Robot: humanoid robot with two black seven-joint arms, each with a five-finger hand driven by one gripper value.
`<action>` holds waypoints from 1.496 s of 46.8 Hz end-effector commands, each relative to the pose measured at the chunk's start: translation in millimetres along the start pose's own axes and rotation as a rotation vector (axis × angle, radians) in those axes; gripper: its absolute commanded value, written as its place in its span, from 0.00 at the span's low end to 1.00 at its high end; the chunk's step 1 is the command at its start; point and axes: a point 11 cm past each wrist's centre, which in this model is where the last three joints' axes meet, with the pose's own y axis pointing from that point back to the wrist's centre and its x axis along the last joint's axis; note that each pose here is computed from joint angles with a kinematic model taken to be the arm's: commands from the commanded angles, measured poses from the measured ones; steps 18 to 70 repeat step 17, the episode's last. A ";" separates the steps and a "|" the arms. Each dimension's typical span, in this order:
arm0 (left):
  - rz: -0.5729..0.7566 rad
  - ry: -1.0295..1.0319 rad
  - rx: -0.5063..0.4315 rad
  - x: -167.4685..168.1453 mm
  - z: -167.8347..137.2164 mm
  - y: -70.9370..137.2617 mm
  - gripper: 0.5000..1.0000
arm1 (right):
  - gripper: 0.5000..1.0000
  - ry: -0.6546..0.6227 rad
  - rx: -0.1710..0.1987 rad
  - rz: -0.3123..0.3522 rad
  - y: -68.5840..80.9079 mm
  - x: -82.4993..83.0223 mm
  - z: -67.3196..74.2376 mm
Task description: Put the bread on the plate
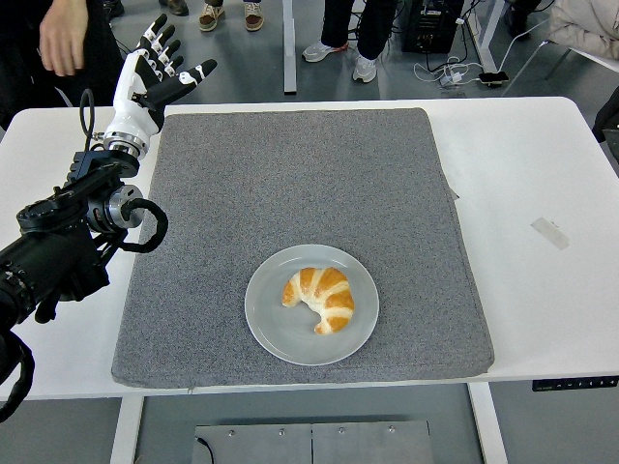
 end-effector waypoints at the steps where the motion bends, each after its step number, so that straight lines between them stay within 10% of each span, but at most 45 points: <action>1: 0.040 0.097 0.003 12.7 -1.5 2.5 0.94 | 1.00 0.000 0.000 0.000 -0.1 -0.1 -0.3; 70: 0.089 0.324 0.120 22.4 -23.3 9.0 0.94 | 1.00 -0.011 0.003 -0.005 -0.1 -1.7 -1.0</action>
